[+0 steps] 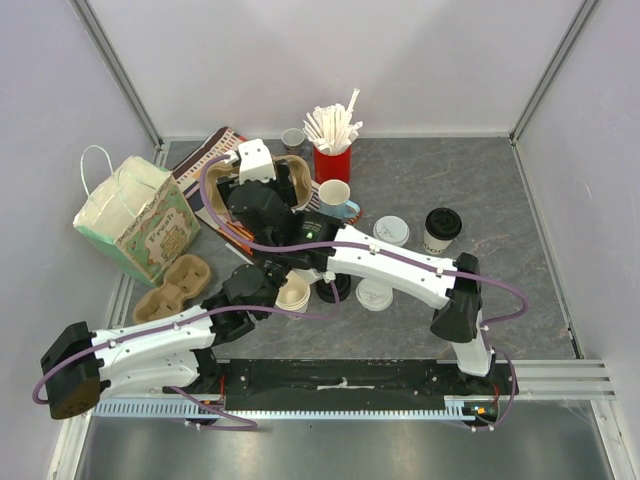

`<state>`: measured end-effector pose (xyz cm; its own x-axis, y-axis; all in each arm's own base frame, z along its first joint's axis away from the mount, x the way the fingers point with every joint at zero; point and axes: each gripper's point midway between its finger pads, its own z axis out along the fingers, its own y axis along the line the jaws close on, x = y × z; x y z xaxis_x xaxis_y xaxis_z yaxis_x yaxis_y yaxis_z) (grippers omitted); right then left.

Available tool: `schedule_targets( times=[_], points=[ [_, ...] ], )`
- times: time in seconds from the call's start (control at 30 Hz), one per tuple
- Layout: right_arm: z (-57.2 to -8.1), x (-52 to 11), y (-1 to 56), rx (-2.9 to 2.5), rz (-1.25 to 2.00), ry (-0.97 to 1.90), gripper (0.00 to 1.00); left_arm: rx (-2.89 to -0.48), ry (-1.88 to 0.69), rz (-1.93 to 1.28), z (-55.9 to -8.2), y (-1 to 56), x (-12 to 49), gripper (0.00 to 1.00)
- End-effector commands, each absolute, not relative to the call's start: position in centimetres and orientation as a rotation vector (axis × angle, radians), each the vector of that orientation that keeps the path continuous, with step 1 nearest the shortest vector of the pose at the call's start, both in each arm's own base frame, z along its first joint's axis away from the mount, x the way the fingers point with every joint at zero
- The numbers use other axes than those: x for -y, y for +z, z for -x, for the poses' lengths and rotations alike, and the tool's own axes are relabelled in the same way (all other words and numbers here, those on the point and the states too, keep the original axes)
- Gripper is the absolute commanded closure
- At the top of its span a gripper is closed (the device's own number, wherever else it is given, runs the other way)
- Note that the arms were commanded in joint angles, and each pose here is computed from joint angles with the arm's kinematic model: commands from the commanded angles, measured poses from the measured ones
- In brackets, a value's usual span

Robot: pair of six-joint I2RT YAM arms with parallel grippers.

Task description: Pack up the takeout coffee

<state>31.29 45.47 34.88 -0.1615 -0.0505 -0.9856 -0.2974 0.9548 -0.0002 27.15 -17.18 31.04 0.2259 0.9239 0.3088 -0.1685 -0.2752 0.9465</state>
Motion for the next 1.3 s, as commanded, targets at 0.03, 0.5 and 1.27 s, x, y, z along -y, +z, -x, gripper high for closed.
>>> schedule_targets(
  times=[0.03,0.5,1.27],
  points=[
    [-32.1,-45.4,36.6,-1.68,0.218,0.187,0.17,-0.505,1.601,-1.531,-26.4,35.1,17.7,0.98],
    [-32.4,-45.4,36.0,-1.671,0.229,0.176,0.39,-0.49,1.623,-1.513,-26.3,35.5,17.7,0.98],
    [-34.8,-41.4,39.1,-1.613,0.119,0.295,0.52,-0.476,1.546,-1.472,-25.9,36.3,18.1,0.4]
  ],
)
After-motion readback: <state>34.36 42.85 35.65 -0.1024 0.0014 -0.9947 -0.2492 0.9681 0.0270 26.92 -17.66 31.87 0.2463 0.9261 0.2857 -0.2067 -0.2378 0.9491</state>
